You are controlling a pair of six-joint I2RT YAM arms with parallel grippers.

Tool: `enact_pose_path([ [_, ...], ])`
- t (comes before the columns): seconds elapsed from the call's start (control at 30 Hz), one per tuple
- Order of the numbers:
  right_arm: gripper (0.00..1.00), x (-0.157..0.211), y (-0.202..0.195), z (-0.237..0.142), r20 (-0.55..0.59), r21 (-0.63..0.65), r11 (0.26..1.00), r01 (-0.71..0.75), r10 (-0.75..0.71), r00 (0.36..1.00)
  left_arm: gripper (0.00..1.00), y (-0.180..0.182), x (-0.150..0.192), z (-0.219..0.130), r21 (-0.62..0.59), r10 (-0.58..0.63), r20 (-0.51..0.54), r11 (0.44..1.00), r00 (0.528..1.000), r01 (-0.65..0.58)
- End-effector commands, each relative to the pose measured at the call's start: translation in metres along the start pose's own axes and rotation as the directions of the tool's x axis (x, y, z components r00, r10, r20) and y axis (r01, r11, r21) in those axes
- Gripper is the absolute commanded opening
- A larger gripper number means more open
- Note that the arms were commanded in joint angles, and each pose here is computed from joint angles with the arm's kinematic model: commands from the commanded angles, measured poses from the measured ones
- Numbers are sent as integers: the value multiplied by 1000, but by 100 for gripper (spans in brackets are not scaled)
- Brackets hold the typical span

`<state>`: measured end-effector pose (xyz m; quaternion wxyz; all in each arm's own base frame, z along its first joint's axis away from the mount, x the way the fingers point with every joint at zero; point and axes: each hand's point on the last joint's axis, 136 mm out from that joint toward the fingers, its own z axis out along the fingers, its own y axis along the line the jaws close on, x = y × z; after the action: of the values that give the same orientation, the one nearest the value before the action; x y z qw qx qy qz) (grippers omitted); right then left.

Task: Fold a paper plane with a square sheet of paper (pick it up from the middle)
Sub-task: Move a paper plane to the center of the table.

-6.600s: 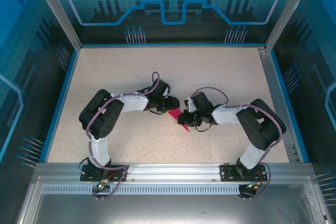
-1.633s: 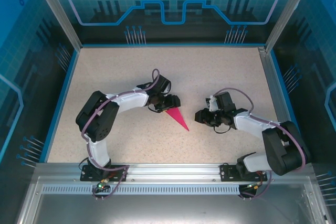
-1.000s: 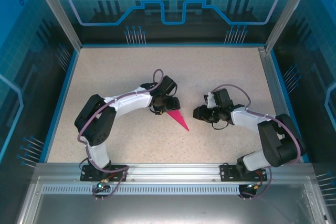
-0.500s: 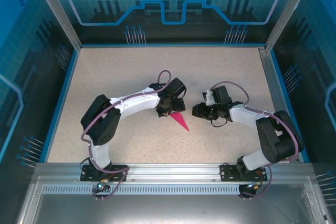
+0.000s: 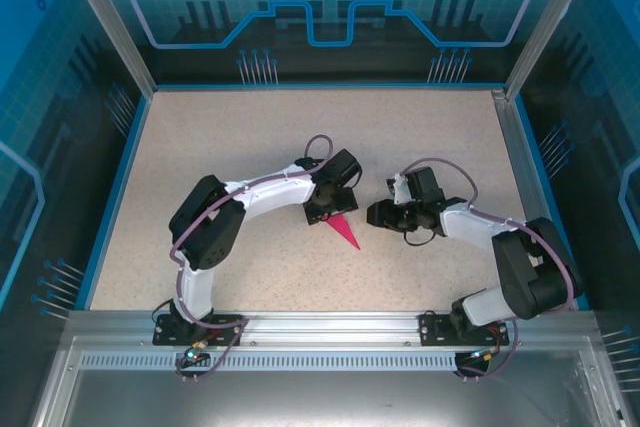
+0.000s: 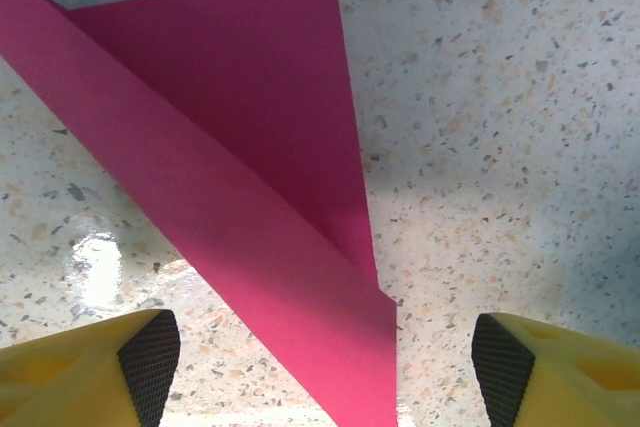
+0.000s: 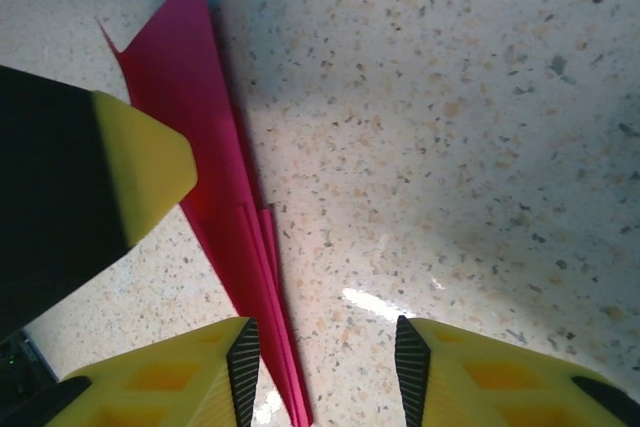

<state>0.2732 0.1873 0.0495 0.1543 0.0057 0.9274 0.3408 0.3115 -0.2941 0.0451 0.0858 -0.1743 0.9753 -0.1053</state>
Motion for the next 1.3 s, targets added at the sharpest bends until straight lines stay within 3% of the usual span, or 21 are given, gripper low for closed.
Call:
enact_pose_path([
  [0.0, 44, 10, 2, -2, -31, -17, 1000, 10, -10, 999, 77, 2, 4, -4, -24, -18, -13, 1000, 1000, 18],
  [0.47, 44, 8, 16, 9, -67, -29, 999, 31, -32, 997, 42, 21, 10, -12, -12, -23, 10, 1000, 1000, 23],
  [0.7, 44, 8, 28, 19, -89, -31, 997, 69, -71, 994, 40, 35, 10, -25, 10, -30, 55, 1000, 998, 30],
  [0.93, 45, 8, 39, 30, -122, -65, 993, 96, -104, 987, 24, 44, 14, -22, 8, -21, 56, 1000, 998, 21],
  [1.27, 48, 9, 45, 54, -186, -78, 989, 124, -136, 973, 18, 56, 20, -17, -11, -18, 45, 1000, 999, 19],
])
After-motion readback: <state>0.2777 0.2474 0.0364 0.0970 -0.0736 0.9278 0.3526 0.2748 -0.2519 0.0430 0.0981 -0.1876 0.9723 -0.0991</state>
